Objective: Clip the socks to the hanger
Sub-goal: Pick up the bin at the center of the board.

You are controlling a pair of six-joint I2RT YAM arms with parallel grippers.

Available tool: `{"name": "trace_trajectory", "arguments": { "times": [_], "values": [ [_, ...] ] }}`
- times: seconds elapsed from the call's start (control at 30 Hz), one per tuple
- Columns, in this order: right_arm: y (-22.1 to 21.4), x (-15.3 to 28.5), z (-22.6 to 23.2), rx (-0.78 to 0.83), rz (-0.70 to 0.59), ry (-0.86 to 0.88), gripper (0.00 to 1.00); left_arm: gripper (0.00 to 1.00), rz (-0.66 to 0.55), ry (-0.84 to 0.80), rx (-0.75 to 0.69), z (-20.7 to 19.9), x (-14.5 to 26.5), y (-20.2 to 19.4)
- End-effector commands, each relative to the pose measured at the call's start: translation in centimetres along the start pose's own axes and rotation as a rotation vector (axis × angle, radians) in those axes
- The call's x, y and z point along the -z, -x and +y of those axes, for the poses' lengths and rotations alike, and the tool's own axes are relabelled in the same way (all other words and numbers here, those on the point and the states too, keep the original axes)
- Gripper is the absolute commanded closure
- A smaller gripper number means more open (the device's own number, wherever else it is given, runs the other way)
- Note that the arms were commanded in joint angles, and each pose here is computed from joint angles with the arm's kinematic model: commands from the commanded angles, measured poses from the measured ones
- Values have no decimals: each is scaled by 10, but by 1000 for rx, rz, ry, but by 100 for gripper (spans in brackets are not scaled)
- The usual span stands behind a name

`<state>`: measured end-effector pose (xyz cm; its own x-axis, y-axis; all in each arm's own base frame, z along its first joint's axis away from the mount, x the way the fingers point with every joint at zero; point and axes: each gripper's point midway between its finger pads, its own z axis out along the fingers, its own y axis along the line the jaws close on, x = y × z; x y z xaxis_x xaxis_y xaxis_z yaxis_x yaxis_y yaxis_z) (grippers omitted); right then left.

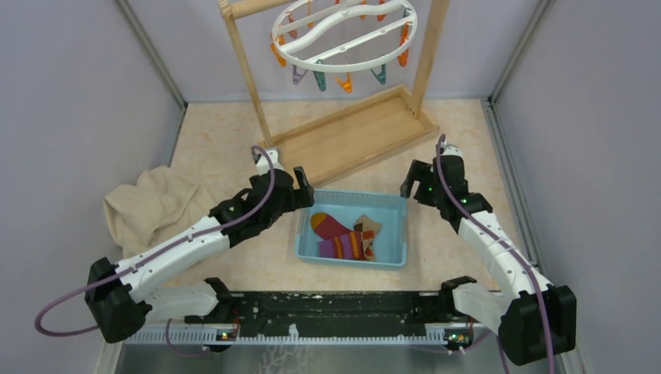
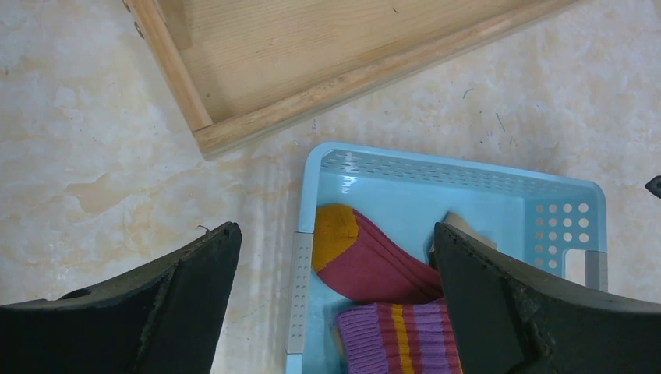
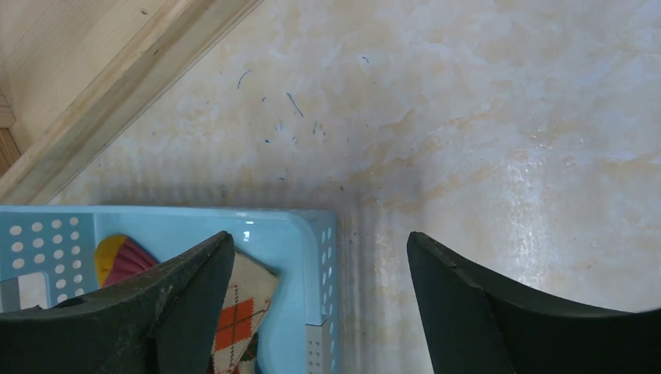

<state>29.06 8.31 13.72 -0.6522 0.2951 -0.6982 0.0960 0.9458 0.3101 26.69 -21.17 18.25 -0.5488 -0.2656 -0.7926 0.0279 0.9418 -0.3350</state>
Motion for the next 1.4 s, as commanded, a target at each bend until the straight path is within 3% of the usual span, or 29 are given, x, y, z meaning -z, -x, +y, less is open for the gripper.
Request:
{"name": "trace_trajectory", "arguments": {
  "times": [0.0,0.37,0.5,0.7,0.77,0.83,1.0,1.13,1.27,1.37],
  "values": [
    [6,0,6,12,-21,22,18,1,-35,-37,36,-4,7,10],
    [7,4,6,-41,-54,28,31,1,-42,-42,11,-7,4,13],
    [-8,3,29,-4,22,172,16,1,-41,-57,15,-8,4,9],
    [-35,-7,49,16,159,300,17,1,-80,-105,-13,-18,0,16],
    [-36,-8,52,20,164,309,21,1,-74,-94,-22,-19,-1,18],
    [-38,-10,49,63,165,281,35,1,-65,-94,-26,-19,-2,16],
    [-51,-19,32,124,234,185,53,1,-50,-107,-4,-18,0,10],
    [-54,-23,22,130,229,141,59,1,-67,-131,17,-18,6,13],
    [-52,-25,14,106,217,85,84,1,-86,-125,6,-15,10,18],
    [-41,-22,15,105,186,70,89,1,-83,-131,-4,-15,13,19]
  ]
}}
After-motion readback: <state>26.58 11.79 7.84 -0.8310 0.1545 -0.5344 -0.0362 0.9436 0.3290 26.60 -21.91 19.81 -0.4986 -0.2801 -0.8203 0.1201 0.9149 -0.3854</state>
